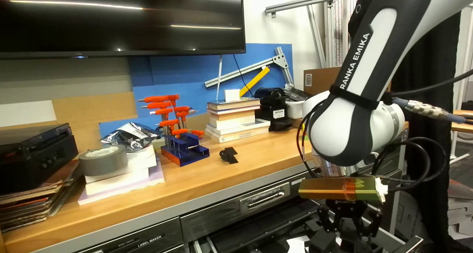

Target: Place the black objects inside the open drawer then close the drawer

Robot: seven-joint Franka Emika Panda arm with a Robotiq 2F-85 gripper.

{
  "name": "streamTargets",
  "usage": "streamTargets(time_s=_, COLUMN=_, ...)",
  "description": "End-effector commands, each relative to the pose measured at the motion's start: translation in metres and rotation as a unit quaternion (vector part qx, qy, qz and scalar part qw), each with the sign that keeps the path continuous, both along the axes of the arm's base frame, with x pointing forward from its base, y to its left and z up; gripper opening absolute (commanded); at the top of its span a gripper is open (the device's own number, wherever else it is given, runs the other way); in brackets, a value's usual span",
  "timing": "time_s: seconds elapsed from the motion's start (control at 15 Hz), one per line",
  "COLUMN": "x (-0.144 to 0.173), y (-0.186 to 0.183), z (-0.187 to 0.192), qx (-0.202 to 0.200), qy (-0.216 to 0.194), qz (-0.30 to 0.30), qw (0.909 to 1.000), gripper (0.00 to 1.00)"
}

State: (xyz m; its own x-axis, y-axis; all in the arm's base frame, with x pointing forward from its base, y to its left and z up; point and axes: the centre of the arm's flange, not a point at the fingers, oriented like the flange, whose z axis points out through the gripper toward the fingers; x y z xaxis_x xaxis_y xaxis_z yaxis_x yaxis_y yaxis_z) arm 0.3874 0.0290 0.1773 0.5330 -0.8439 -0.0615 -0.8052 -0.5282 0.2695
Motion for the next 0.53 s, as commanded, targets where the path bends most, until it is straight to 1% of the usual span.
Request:
streamTargets(time_s=0.0, x=0.013, y=-0.006, z=-0.007, qx=0.002, qy=-0.028, qz=-0.006, qw=0.9996, gripper=0.13)
streamTargets(time_s=0.07, x=0.018, y=-0.007, z=-0.009, qx=0.006, qy=-0.033, qz=-0.008, qw=0.9994, gripper=0.13)
streamTargets(time_s=0.33, x=0.028, y=-0.016, z=-0.026, qx=-0.001, qy=-0.050, qz=-0.019, qw=0.9986, gripper=0.12)
streamTargets(time_s=0.47, x=0.032, y=-0.023, z=-0.038, qx=-0.005, qy=-0.054, qz=-0.027, qw=0.9982, gripper=0.13)
